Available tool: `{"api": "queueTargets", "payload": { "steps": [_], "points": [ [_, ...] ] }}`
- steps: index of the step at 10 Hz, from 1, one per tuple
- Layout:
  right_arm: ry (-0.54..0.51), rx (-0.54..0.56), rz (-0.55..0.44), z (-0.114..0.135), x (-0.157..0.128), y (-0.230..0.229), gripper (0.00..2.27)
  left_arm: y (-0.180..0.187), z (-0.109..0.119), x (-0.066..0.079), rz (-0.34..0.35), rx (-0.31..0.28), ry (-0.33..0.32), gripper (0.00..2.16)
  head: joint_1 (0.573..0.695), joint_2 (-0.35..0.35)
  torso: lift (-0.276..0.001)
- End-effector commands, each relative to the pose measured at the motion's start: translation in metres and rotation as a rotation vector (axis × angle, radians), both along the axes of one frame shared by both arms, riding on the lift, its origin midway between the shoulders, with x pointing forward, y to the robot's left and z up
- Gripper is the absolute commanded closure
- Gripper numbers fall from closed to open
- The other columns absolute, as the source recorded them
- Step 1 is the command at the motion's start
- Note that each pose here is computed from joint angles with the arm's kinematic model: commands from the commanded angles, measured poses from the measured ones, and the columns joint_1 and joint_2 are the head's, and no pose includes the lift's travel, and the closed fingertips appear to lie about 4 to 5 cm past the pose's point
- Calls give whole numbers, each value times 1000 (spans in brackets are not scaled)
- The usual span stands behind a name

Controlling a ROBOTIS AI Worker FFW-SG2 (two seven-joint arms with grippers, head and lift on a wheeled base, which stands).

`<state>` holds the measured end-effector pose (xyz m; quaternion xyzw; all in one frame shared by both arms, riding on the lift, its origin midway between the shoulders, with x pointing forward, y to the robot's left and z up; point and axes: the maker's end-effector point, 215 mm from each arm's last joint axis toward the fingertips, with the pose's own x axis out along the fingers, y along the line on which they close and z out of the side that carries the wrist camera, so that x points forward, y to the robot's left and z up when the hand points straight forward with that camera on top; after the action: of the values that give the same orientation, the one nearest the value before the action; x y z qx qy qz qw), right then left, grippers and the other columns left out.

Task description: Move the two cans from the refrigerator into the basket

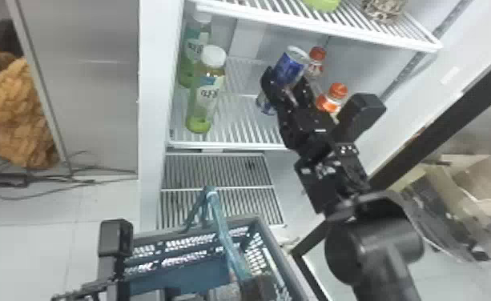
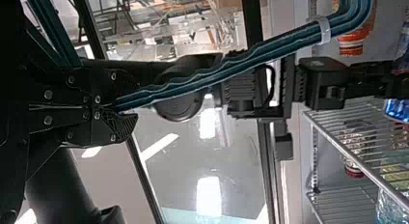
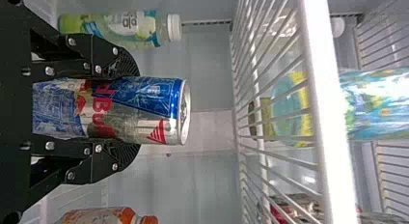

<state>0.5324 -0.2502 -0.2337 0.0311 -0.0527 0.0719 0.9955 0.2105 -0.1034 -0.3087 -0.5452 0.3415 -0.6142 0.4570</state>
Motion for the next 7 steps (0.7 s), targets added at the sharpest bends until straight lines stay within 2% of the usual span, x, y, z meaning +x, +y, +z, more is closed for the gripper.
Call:
{"api": "queueTargets", "payload": {
  "steps": [1,7],
  "points": [
    [25,7,15,1,-21,5,891,1,-1,1,3,1,1,1181,695,-350,-276],
    [143,22,64,7,-102,24,889,3,-2,1,10,0,6,1181,695,-350,-276]
  ]
}}
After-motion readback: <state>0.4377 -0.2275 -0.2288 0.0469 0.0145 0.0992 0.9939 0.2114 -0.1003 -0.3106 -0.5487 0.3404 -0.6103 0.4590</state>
